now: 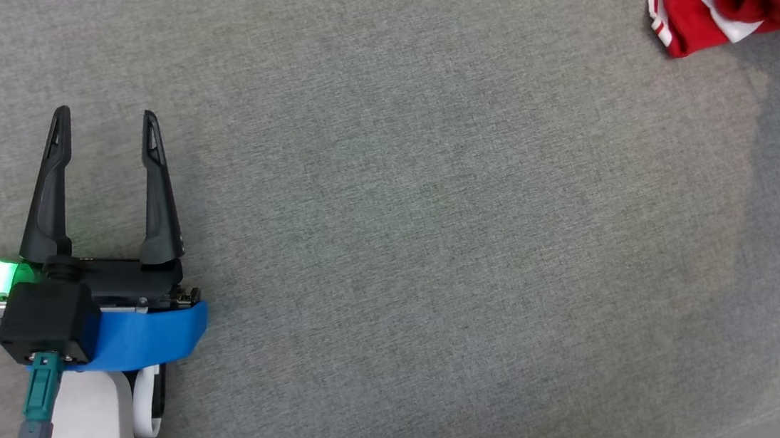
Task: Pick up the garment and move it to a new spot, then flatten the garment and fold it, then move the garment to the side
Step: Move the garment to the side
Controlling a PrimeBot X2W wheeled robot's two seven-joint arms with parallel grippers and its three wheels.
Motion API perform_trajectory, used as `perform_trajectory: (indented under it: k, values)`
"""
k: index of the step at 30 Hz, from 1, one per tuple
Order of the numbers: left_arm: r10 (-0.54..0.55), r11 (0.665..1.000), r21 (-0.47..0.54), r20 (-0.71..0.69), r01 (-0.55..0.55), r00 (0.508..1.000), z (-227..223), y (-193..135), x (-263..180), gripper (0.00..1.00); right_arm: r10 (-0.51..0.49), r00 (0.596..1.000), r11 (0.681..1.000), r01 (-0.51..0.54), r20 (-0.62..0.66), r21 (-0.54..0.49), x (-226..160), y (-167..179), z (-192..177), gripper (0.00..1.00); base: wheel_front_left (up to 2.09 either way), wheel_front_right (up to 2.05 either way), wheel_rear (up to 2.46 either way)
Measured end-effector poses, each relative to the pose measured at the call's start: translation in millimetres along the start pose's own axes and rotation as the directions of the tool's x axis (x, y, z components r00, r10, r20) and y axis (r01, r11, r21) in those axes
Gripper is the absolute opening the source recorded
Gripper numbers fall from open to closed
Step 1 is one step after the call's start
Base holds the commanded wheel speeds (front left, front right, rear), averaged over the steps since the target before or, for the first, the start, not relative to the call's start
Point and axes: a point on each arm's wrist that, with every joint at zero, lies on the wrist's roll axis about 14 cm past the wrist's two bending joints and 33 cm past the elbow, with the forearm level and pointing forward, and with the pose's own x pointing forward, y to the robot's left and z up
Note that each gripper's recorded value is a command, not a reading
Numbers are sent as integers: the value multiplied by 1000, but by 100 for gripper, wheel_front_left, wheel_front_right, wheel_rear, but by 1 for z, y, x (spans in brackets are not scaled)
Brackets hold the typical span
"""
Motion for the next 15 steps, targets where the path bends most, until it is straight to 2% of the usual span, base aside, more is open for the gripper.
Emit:
perform_trajectory:
  k: [5,7,10,15]
  values:
    - [39,999,1,5,-39,999,9,9,-6,100,-39,997,995,32,74,98,0,-5,23,100,0,0,0]
    - [60,998,3,16,-60,998,19,13,-12,100,-37,990,989,17,138,144,-2,-2,44,100,0,0,0]
    - [101,995,7,28,-101,995,34,22,-24,100,-40,967,963,-30,252,268,-14,8,75,100,0,0,0]
    - [166,986,5,41,-166,985,55,33,-50,100,-9,929,923,-134,369,361,-45,37,97,100,0,0,0]
